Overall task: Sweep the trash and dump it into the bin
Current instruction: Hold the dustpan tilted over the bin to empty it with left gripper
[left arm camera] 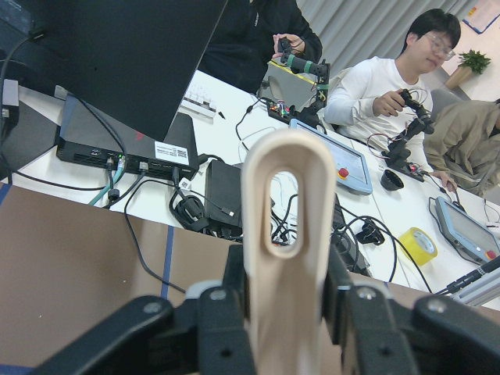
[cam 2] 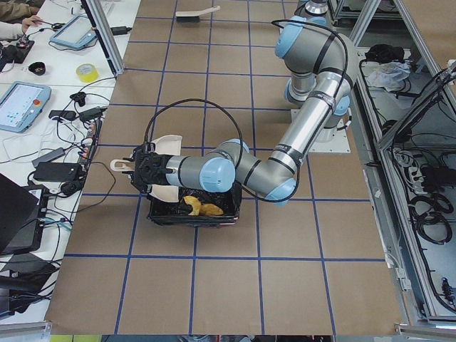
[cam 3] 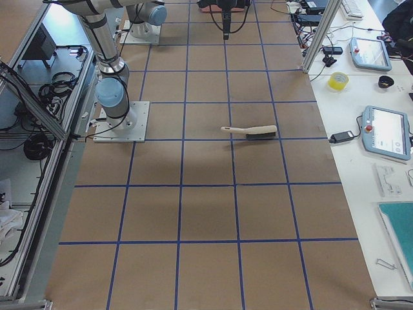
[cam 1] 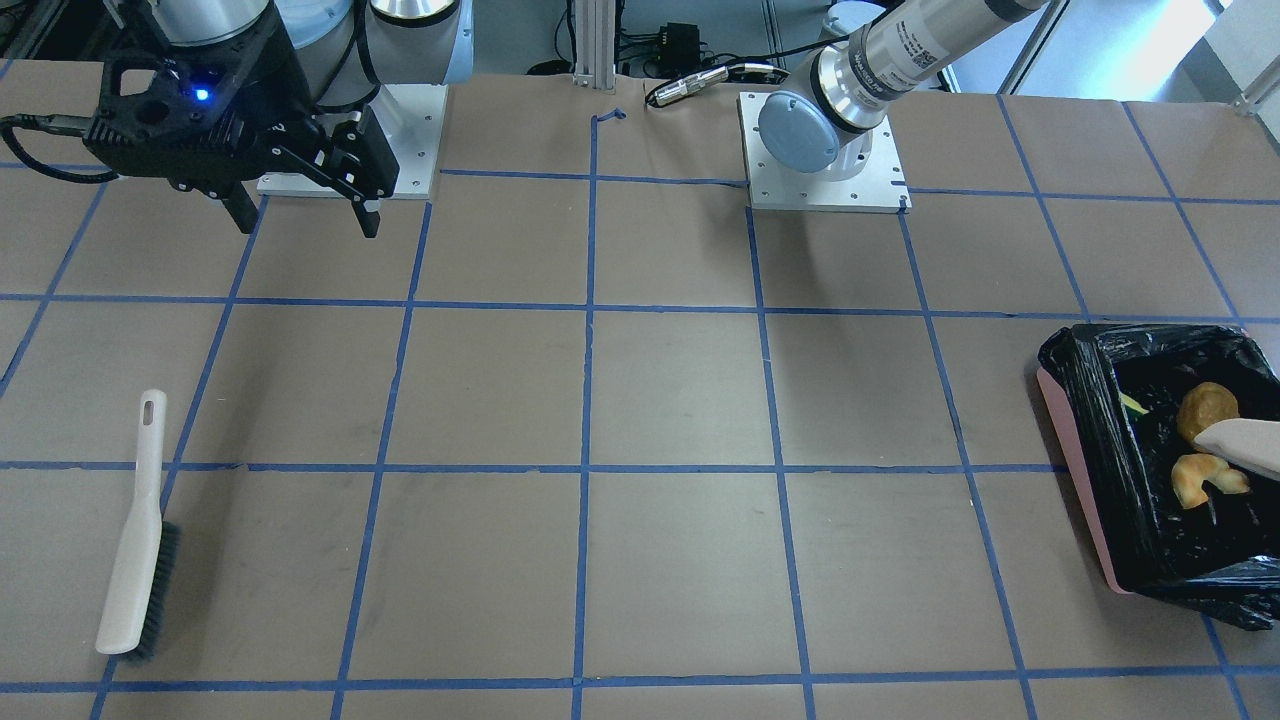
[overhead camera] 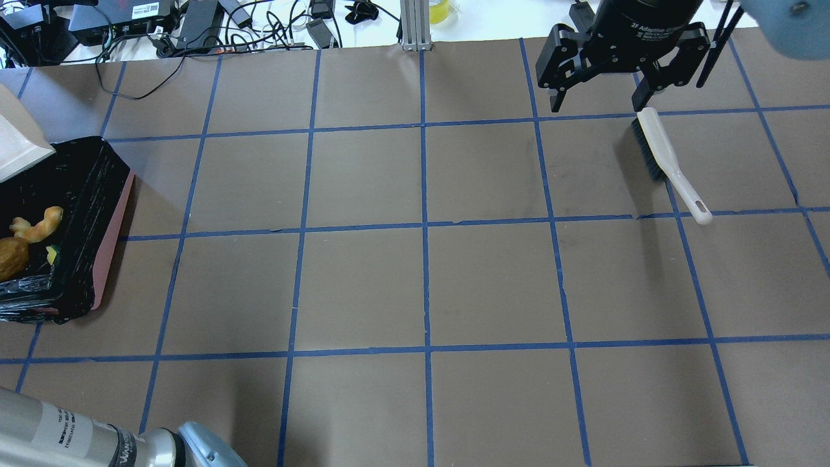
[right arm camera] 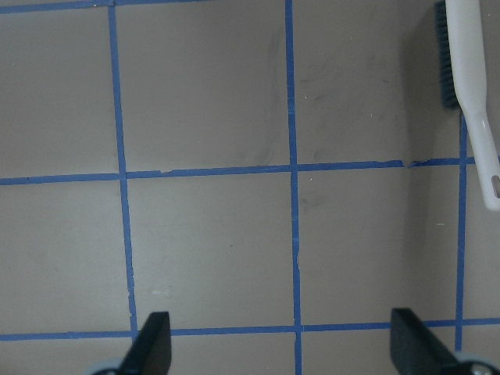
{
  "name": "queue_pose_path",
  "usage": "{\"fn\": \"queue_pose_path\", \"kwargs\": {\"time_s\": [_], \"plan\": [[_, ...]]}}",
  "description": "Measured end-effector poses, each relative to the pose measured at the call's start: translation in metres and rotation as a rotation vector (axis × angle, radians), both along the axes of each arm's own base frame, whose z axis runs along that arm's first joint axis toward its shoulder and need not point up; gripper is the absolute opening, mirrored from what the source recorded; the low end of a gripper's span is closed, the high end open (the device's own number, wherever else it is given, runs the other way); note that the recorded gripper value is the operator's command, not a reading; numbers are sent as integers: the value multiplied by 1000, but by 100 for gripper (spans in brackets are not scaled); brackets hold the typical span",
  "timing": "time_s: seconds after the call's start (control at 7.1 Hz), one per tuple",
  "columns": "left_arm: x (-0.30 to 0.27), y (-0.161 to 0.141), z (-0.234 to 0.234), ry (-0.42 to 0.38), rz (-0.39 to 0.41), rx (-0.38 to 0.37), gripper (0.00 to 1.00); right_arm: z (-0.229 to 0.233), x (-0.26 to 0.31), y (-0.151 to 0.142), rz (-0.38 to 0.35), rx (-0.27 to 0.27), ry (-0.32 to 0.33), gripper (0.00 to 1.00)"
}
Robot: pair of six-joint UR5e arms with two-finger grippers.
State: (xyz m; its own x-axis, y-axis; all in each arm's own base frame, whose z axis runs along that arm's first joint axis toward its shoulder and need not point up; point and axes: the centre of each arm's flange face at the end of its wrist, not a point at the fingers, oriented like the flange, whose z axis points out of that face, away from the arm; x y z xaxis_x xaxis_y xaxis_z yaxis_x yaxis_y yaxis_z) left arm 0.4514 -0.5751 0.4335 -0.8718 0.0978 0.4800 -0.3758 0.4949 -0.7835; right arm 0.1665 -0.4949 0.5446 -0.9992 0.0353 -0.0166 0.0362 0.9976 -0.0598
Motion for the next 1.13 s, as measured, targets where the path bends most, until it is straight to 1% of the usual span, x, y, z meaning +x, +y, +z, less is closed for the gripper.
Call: {"fn": "queue_pose_path", "kwargs": {"time_s": [0.14,0.28,0.42,0.56,0.7,0.84,0.99,1.13], "plan": [[-5,3,13,-12,5,-7,0,0,0,1,1,-6,-1,100],[-10,7,28,-30,24,2,0,-1,0,1,2,-11,-2,100],[-17,10,43,-38,49,20,0,-1,0,1,2,-13,-2,100],[-26,12,54,-17,98,66,0,-2,1,0,2,-13,-3,100],[-38,8,58,13,166,142,0,-2,1,0,2,-13,-3,100],[-58,-3,58,46,238,229,0,-2,1,0,3,-13,-3,100],[-88,-20,58,77,331,327,0,-2,1,0,3,-14,-3,100],[-127,-40,56,95,411,406,0,-2,1,0,4,-13,-2,100]]}}
